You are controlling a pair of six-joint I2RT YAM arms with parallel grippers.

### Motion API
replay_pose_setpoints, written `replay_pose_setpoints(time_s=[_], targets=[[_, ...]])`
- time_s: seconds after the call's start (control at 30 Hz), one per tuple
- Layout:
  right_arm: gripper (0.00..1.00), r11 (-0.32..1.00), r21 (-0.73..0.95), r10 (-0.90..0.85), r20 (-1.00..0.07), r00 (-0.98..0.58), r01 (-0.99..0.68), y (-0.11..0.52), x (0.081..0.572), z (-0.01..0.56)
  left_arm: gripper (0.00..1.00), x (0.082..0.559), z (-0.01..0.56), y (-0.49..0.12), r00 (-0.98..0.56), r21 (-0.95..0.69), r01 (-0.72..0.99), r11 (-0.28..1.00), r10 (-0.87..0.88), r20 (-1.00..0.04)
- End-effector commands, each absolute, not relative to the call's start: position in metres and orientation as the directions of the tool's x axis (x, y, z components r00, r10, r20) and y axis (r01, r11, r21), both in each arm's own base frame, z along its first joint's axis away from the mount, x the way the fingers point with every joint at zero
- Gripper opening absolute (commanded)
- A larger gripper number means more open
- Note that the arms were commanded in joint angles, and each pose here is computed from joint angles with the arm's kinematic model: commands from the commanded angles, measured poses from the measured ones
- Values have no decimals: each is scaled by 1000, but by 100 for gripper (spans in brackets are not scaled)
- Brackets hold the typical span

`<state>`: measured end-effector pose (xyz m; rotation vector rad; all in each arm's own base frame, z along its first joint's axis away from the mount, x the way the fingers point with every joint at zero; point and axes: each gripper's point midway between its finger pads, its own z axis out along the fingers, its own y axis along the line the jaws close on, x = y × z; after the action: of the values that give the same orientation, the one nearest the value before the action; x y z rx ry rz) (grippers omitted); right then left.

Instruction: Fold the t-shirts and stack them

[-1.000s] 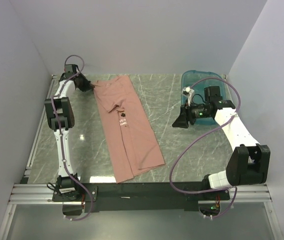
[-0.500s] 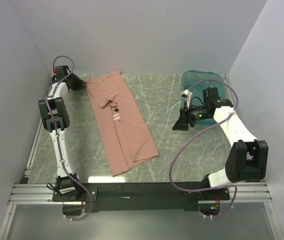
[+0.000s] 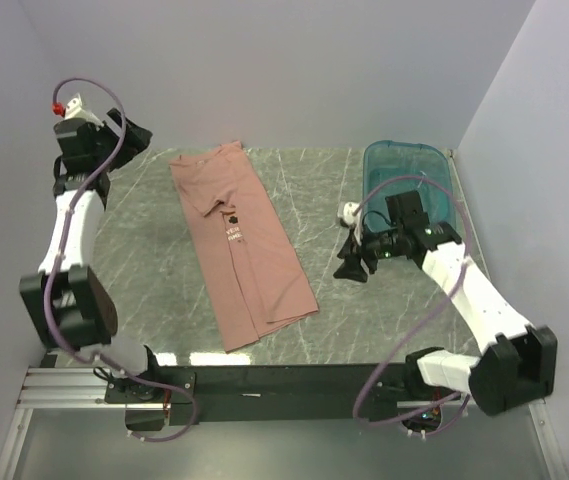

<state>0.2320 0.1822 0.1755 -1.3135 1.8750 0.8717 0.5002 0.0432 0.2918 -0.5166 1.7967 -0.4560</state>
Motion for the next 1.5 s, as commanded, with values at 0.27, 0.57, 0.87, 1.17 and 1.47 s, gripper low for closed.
replay_pose_setpoints(time_s=[0.27, 0.57, 0.87, 1.17, 1.47], targets=[[85, -271, -340, -466, -772, 432, -901, 195, 191, 172, 70, 306, 268, -175, -284, -90, 565, 820, 91, -954], [85, -69, -324, -448, -835, 319, -944, 167, 217, 181, 71, 200, 239, -191, -17, 242, 786, 569, 411, -911], [78, -226, -334, -585, -705, 401, -915, 200, 201, 133, 78, 190, 210, -177, -64, 349, 725, 594, 562, -824], [75, -238, -293, -612, -695, 377, -926, 225, 226, 124, 86, 180, 167, -194, 1, 364, 807, 464, 615, -788], [75, -155, -271, -601, -737, 308, -950, 208, 235, 126, 76, 124, 94, -229, 120, 348, 930, 121, 793, -598]])
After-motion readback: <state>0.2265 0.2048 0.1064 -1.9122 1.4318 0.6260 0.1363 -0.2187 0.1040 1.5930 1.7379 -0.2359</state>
